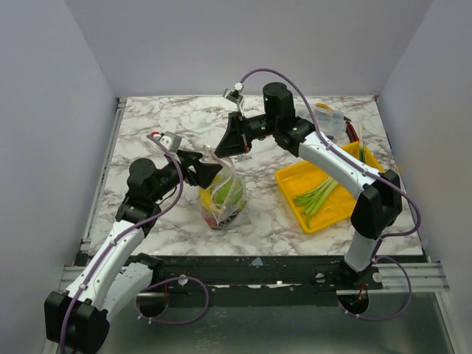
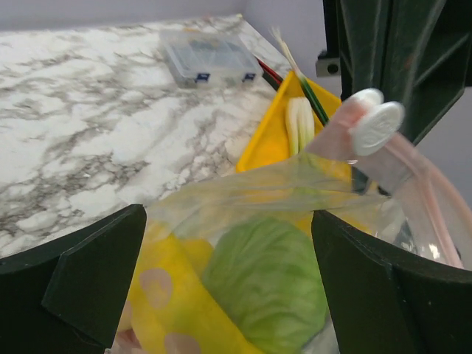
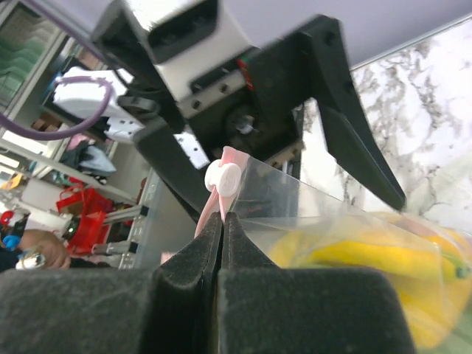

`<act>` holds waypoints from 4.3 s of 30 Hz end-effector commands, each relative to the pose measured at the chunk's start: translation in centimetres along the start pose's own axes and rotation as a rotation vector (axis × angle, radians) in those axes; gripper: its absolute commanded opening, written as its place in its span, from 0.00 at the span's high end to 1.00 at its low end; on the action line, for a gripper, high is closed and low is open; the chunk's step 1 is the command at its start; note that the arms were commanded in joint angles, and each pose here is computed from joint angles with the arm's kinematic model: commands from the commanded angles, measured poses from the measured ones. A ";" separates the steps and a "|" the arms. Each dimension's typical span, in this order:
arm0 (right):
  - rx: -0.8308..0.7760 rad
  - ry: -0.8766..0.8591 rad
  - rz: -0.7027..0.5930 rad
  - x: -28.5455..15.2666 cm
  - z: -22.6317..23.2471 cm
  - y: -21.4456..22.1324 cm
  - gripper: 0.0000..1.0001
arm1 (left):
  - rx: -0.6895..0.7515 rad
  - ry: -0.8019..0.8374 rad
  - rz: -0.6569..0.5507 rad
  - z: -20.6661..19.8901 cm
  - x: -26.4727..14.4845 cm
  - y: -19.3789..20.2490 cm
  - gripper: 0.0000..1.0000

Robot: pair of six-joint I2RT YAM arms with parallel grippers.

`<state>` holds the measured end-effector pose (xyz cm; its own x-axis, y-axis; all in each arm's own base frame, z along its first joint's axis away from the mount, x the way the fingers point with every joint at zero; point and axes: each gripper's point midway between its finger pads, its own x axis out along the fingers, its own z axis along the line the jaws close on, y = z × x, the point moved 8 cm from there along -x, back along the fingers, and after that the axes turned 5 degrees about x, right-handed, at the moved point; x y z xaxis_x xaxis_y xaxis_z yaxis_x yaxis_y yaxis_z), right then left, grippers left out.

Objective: Place the food in the zip-top bag and seal the zipper
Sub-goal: Adjust the zipper food storage bag at the center of the board, then zip the zipper food storage bag at the center of the board.

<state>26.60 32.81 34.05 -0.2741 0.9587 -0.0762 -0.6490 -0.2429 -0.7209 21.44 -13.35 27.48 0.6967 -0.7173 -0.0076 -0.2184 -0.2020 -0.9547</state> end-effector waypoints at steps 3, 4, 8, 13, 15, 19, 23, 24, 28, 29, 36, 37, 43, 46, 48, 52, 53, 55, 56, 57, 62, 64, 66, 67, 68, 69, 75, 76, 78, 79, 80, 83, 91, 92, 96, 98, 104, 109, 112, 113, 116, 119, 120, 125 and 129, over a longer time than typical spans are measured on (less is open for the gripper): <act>-0.024 -0.146 0.059 0.1 2.2 0.0 1.00 | 0.024 0.241 0.013 -1.5 1.0 -0.4 0.25; -0.023 -0.145 0.058 0.1 2.3 0.1 1.00 | 0.017 0.241 0.004 -1.6 1.1 -0.7 0.31; 0.013 -0.120 0.043 0.1 2.5 0.2 1.00 | -0.007 0.254 -0.025 -1.7 1.3 -0.9 0.82; 0.116 0.019 -0.005 0.3 1.8 0.4 0.89 | -0.074 0.168 -0.045 -1.4 0.8 -0.3 1.00; 0.149 0.126 -0.024 0.1 1.4 0.5 0.85 | -0.104 0.112 -0.063 -1.2 0.2 0.0 1.00; 0.216 0.281 -0.050 -0.2 1.1 1.0 0.69 | -0.164 0.027 -0.120 -1.0 -0.9 0.4 1.00; 0.233 0.368 -0.095 -0.6 1.8 0.9 0.47 | -0.190 0.007 -0.132 -1.0 -1.4 1.0 1.00; 0.235 0.362 -0.103 -0.6 2.0 1.0 0.43 | -0.194 0.009 -0.135 -1.0 -1.4 1.1 1.00; 0.215 0.343 -0.117 -0.7 2.4 1.0 0.26 | -0.195 0.027 -0.137 -1.1 -1.5 1.4 1.00; 0.209 0.339 -0.117 -0.7 2.4 0.9 0.22 | -0.194 0.031 -0.138 -1.2 -1.6 1.4 1.00; -0.053 0.367 -0.017 1.5 2.4 1.0 0.05 | -0.182 0.056 -0.128 -1.5 -1.7 1.4 1.00; -0.113 0.422 -0.004 2.3 2.2 1.0 0.05 | -0.181 0.061 -0.127 -1.5 -1.7 1.3 1.00; -0.275 0.519 0.029 3.8 1.1 0.4 0.09 | -0.166 0.077 -0.099 -1.8 -1.9 1.2 1.00; -0.287 0.530 0.031 3.7 1.3 0.3 0.17 | -0.138 0.084 -0.083 -2.0 -2.1 1.0 1.00; -0.289 0.510 0.023 3.5 1.9 0.2 0.22 | -0.133 0.082 -0.072 -2.0 -2.2 1.2 1.00; -0.268 0.471 0.007 3.5 2.7 0.6 0.32 | -0.128 0.097 -0.056 -2.1 -2.4 1.6 1.00; -0.259 0.466 0.012 3.6 2.6 0.7 0.38 | -0.129 0.101 -0.051 -2.1 -2.5 1.7 1.00; -0.242 0.454 0.024 3.7 2.4 1.1 0.45 | -0.131 0.106 -0.044 -2.2 -2.5 1.8 1.00; -0.235 0.446 0.028 3.8 2.3 1.3 0.46 | -0.130 0.106 -0.041 -2.2 -2.6 1.8 1.00; -0.235 0.443 0.029 3.9 2.2 1.3 0.47 | -0.129 0.105 -0.035 -2.2 -2.6 1.9 1.00; -0.258 0.458 -0.008 3.8 2.4 1.1 0.51 | -0.128 0.100 -0.030 -2.3 -2.9 1.9 1.00; -0.268 0.466 -0.009 3.9 2.6 1.0 0.56 | -0.127 0.099 -0.026 -2.4 -2.9 1.8 1.00; -0.272 0.501 -0.015 3.8 2.5 0.9 0.68 | -0.126 0.105 -0.019 -2.6 -3.0 1.4 1.00; -0.272 0.517 -0.027 3.7 2.3 0.9 0.75 | -0.122 0.113 -0.016 -2.7 -3.0 1.2 1.00; -0.272 0.523 -0.034 3.7 2.3 0.9 0.84 | -0.122 0.116 -0.011 -2.8 -3.1 1.1 1.00; -0.269 0.523 -0.046 3.6 2.5 0.9 0.93 | -0.120 0.112 -0.007 -2.9 -3.3 1.0 0.99; -0.221 0.305 -0.027 2.7 3.8 2.1 1.00 | -0.069 0.134 0.010 -3.6 -5.1 1.0 0.44; -0.212 0.263 -0.013 2.6 4.0 2.3 1.00 | -0.057 0.130 -0.007 -3.6 -5.4 1.0 0.36; -0.185 0.186 0.016 2.2 4.3 2.7 1.00 | -0.047 0.105 -0.038 -3.4 -5.7 0.7 0.25; -0.175 0.145 0.029 2.0 4.5 2.8 1.00 | -0.049 0.093 -0.054 -3.3 -5.8 0.4 0.22; -0.169 0.092 0.044 1.8 4.9 3.0 1.00 | -0.050 0.092 -0.068 -3.2 -5.9 0.2 0.20; -0.154 0.032 0.045 0.8 5.5 2.9 1.00 | -0.021 0.164 -0.107 -3.3 -6.3 -0.7 0.19; -0.153 -0.051 0.045 -0.6 6.5 3.0 1.00 | 0.007 0.437 -0.093 -4.9 -6.5 -1.4 0.22; -0.155 -0.057 0.047 -0.6 6.6 3.1 1.00 | 0.012 0.452 -0.096 -5.0 -6.5 -1.5 0.24; -0.148 -0.071 0.057 -0.6 6.6 3.2 1.00 | -0.019 0.494 -0.084 -5.1 -6.2 -1.9 0.33; -0.149 -0.084 0.064 -0.6 6.6 3.3 1.00 | -0.056 0.541 -0.073 -5.3 -6.0 -2.0 0.35; -0.146 -0.082 0.065 -0.7 6.6 3.4 1.00 | -0.139 0.610 -0.044 -5.4 -5.5 -2.9 0.72; -0.139 -0.065 0.070 -0.7 6.5 3.3 1.00 | -0.146 0.651 -0.045 -5.9 -5.9 -3.0 0.89; -0.127 0.012 0.068 -0.9 6.1 3.4 0.84 | -0.135 0.638 -0.026 -6.0 -6.0 -3.2 1.00; -0.125 0.055 0.067 -1.0 6.0 3.4 0.73 | -0.126 0.626 -0.025 -6.0 -6.1 -3.2 1.00; -0.106 0.243 0.071 -2.1 6.0 3.8 0.46 | -0.075 0.550 -0.009 -5.8 -6.2 -3.2 1.00; -0.146 0.404 0.047 -3.1 6.8 4.5 0.25 | -0.062 0.510 0.023 -5.6 -6.4 -2.9 1.00; -0.174 0.427 0.059 -2.9 7.3 4.8 0.21 | -0.062 0.508 0.032 -5.6 -6.4 -2.9 1.00; -0.360 0.569 0.111 -1.6 8.2 5.3 0.15 | -0.084 0.494 0.048 -5.8 -6.5 -3.3 1.00; -0.434 0.557 0.114 -0.9 7.9 4.5 0.12 | -0.077 0.498 0.040 -6.0 -6.7 -3.6 1.00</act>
<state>16.49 29.78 36.81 0.0341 0.9286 -0.3696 -0.3488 -0.3355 -0.8751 13.69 -12.02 31.77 0.2647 -0.9579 0.1115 -0.3428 -0.2016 -0.9175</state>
